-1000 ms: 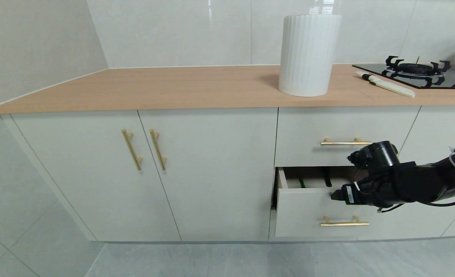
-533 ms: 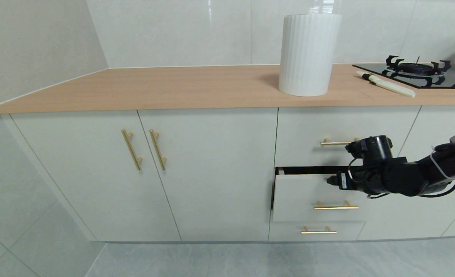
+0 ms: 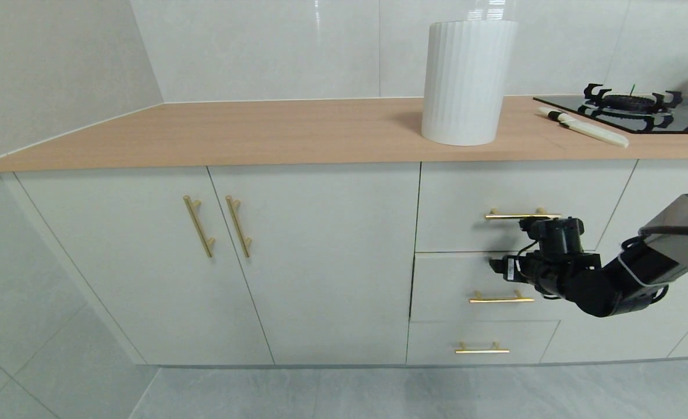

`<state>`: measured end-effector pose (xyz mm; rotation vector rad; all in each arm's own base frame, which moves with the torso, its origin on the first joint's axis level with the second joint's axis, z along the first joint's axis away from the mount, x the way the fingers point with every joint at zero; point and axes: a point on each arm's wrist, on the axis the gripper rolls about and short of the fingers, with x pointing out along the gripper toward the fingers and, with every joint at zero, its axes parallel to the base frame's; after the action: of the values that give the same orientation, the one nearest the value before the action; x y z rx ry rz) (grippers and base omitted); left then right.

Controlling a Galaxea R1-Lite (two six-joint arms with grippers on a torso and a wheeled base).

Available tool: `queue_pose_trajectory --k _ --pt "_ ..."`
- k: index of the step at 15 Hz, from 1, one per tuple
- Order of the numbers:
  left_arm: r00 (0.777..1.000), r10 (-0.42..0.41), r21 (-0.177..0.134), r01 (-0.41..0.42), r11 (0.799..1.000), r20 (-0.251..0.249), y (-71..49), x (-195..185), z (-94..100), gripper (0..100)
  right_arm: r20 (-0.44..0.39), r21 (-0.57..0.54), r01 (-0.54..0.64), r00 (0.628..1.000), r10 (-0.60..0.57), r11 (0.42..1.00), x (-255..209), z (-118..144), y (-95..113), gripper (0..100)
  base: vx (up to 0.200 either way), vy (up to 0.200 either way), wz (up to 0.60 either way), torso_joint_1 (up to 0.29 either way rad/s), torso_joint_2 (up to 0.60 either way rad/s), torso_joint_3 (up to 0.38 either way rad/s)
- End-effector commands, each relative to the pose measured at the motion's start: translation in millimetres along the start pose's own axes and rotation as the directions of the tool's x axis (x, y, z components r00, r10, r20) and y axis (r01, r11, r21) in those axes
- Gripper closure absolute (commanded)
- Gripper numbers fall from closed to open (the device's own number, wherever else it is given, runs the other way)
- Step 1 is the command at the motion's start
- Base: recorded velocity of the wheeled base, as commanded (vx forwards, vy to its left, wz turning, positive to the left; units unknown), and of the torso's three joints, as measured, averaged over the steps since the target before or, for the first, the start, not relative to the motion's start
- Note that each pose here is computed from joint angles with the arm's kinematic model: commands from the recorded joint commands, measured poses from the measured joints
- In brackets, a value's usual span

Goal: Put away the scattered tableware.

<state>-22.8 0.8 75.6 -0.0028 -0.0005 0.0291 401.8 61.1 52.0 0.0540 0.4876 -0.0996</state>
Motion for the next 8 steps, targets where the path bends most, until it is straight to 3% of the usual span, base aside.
queue_pose_trajectory --k 1,5,8 --pt "1.0 0.002 0.0 -0.002 1.0 -0.002 0.0 0.1 -0.1 0 0.016 0.003 0.016 1.0 -0.016 1.0 8.6 -8.2 0.6 0 0.0 0.0 0.0 0.0 0.0 0.0" --pt "1.0 0.002 0.0 -0.002 1.0 -0.002 0.0 0.1 -0.1 0 0.072 0.018 0.028 0.997 -0.03 0.999 12.0 -6.9 1.1 0 0.0 0.0 0.0 0.0 0.0 0.0" --pt "1.0 0.002 0.0 -0.002 1.0 0.0 0.0 0.0 0.3 0 0.09 0.017 0.013 0.996 -0.015 1.0 -15.8 5.2 -3.2 0 0.0 0.0 0.0 0.0 0.0 0.0"
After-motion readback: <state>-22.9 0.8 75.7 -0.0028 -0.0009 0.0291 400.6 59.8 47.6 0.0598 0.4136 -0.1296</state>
